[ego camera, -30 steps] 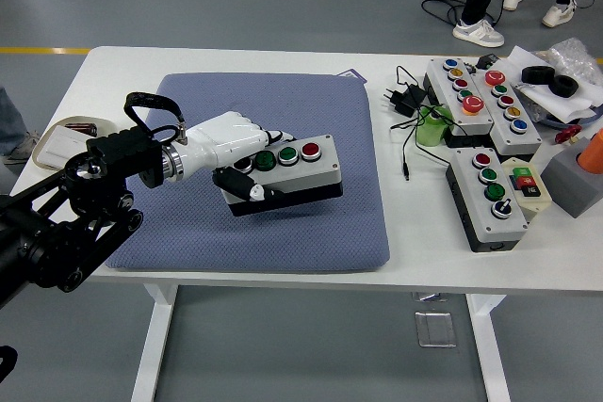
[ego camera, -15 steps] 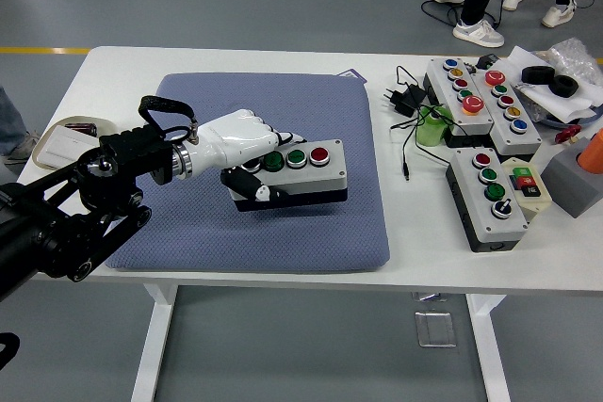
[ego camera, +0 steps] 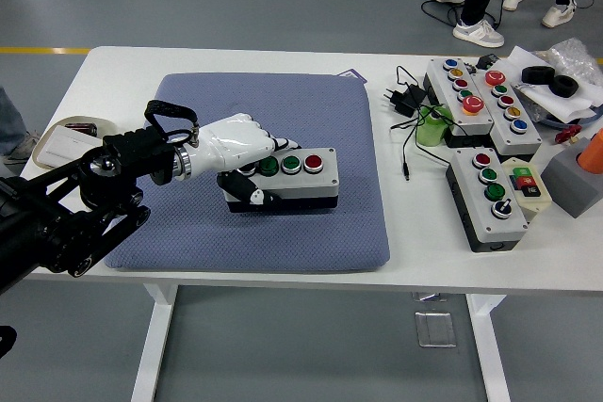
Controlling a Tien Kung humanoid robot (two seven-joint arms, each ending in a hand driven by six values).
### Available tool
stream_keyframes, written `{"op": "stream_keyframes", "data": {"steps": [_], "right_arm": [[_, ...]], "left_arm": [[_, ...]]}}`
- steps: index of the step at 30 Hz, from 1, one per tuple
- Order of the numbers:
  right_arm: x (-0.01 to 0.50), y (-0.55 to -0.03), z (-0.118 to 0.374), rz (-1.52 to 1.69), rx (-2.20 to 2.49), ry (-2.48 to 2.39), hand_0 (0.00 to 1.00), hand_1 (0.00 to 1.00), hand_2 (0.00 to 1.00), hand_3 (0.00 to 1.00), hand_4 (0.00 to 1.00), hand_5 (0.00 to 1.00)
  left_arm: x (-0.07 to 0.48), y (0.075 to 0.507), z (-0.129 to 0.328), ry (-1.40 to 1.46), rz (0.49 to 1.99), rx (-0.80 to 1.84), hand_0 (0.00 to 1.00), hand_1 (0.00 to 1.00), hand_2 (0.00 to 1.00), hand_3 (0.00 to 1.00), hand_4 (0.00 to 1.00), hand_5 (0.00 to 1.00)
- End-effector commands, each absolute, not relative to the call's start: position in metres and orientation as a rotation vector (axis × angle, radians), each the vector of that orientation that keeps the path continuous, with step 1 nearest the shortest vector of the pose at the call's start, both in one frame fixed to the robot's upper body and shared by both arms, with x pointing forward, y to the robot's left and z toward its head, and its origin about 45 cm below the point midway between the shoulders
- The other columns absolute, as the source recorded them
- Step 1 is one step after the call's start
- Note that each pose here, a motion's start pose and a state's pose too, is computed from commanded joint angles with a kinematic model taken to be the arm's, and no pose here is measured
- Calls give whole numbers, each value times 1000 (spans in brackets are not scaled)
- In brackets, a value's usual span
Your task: Pick up the button,place it on the desk,press the button,press the button
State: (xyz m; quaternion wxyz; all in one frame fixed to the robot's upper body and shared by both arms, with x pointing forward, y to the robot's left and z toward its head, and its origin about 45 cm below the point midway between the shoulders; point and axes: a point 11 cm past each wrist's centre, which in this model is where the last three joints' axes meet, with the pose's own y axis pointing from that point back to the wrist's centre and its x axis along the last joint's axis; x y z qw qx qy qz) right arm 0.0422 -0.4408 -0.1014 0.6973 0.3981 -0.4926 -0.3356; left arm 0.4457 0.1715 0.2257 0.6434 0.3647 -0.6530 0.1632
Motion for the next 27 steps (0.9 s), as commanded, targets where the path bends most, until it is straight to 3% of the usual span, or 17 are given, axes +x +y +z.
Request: {"op": "stream_keyframes", "data": {"steps": [22, 23, 27], "right_arm": [[43, -441, -101, -748, 889, -1099, 643, 464, 616, 562, 301, 226], [43, -441, -101, -748, 889, -1099, 644, 464, 618, 561, 301, 227], [42, -441, -101, -749, 887, -1099, 644, 464, 618, 561, 301, 227]], "left_arm": [[444, 173, 222, -1531, 354, 820, 443, 366, 332, 356, 435, 2], [444, 173, 222, -1530, 354, 821, 440, 375, 370, 555, 463, 2], [444, 174, 220, -1526, 349, 821, 440, 375, 370, 555, 463, 2]]}}
